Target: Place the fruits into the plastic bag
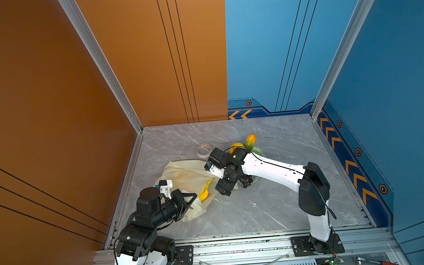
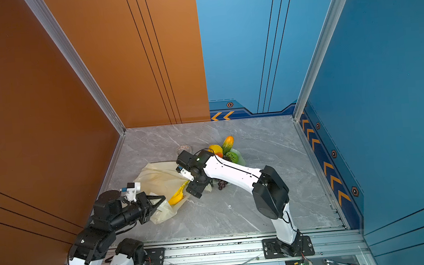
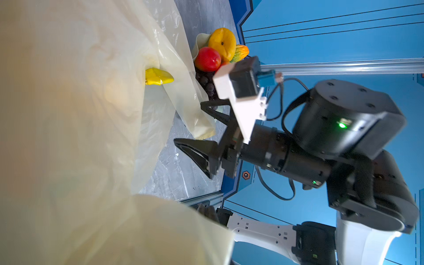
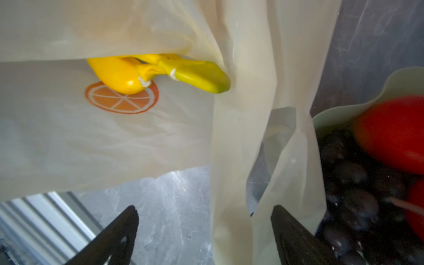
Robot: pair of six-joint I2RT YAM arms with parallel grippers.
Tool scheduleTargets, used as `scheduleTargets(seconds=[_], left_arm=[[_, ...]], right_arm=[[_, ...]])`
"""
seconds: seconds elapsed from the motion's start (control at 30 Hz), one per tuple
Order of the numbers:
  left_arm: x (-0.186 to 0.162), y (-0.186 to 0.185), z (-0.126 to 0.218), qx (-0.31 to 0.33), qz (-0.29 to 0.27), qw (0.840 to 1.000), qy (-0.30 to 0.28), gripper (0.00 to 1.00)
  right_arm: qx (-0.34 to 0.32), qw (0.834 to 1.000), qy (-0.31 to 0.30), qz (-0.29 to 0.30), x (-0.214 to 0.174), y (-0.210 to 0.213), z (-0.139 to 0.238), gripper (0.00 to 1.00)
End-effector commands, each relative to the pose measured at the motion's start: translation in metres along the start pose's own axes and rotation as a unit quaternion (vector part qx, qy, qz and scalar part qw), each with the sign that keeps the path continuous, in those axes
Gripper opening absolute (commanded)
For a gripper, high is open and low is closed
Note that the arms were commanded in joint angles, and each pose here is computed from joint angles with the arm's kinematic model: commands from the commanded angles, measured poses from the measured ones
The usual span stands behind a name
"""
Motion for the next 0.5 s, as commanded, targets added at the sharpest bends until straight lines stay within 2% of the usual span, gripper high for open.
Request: scheduleTargets(seconds=[0.0,0.07,0.33,0.4,0.47], left_arm=[[-0.001,-0.002,0.007,0.008,-0.002,1.000,-0.013,0.00],[-0.002,-0.002,0.009,0.009,-0.003,1.000,-0.015,0.00],[-0.003,0.000,0.012,0.013,-0.002,1.000,-0.020,0.00],[-0.004,0.000,0.013,0.012,-0.002,1.000,-0.019,0.00],[-0.005,0.002,0.013,0.015,-0.002,1.000,-0.019,0.00]], right_arm=[[-0.043,0.998,-0.030,0.020,0.017,-0.007,0.015,0.85],[-0.044,0.998,-0.031,0.022,0.022,-0.008,0.012,0.79],[-0.031,0.999,-0.034,0.015,0.020,-0.013,0.017,0.21],[-0.019,0.999,-0.034,0.008,0.018,-0.016,0.018,0.11],[0.001,0.999,-0.036,-0.008,0.018,-0.019,0.019,0.10]])
Point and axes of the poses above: each gripper's point midway between its finger pads, its own z axis back along the fingers, its own y axis along the line the jaws close on, x = y × z, the point moved 9 cm from there along z, back along the fingers, and after that the axes turned 9 degrees about -z, right-handed, at the moved point
